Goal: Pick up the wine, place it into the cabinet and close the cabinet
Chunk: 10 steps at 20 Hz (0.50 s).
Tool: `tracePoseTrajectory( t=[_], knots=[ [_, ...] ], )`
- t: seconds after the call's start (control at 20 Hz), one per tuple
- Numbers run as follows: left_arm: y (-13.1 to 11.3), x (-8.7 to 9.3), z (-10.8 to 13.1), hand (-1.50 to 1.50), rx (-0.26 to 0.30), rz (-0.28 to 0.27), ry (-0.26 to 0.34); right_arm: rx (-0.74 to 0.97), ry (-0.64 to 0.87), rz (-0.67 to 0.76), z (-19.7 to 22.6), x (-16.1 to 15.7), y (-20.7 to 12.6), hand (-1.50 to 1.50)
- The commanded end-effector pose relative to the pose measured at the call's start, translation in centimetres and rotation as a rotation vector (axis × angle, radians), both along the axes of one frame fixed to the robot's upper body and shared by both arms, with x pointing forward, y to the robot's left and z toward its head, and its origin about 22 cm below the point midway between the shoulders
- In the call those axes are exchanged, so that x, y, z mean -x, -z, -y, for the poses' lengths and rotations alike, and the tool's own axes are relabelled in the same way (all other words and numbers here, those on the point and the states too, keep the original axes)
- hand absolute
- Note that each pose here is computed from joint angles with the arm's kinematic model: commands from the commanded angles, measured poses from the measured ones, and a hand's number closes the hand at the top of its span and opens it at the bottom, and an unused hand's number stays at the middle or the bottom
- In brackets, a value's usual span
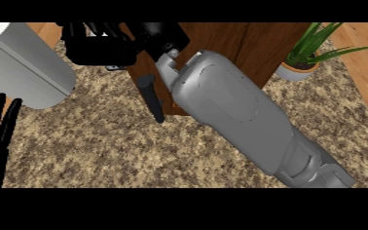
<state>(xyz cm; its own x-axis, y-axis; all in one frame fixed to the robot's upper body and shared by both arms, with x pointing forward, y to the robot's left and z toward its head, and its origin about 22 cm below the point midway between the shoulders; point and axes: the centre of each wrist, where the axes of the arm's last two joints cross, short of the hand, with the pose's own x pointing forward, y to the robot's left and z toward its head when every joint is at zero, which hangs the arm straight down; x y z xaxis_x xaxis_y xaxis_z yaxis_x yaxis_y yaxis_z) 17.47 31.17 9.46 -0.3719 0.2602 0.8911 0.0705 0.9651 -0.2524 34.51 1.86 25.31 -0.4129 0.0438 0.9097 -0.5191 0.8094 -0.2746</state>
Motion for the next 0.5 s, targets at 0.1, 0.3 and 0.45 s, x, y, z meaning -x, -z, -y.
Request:
tracePoseTrajectory(
  t=[0.1, 0.3, 0.45],
  knots=[
    [-0.4, -0.6, -0.2, -1.50, -0.008, 0.001, 0.012, 0.068, 0.191, -0.019, 5.1, -5.2, 2.2, 1.50],
    [-0.2, -1.0, -0.2, -1.50, 0.005, -0.007, 0.031, 0.080, 0.179, 0.007, 4.6, -5.2, 1.4, 1.50],
    [0.0, -1.1, -0.1, -1.50, 0.010, -0.001, -0.003, 0.084, 0.201, 0.008, 5.1, -5.7, 1.1, 1.50]
  ],
)
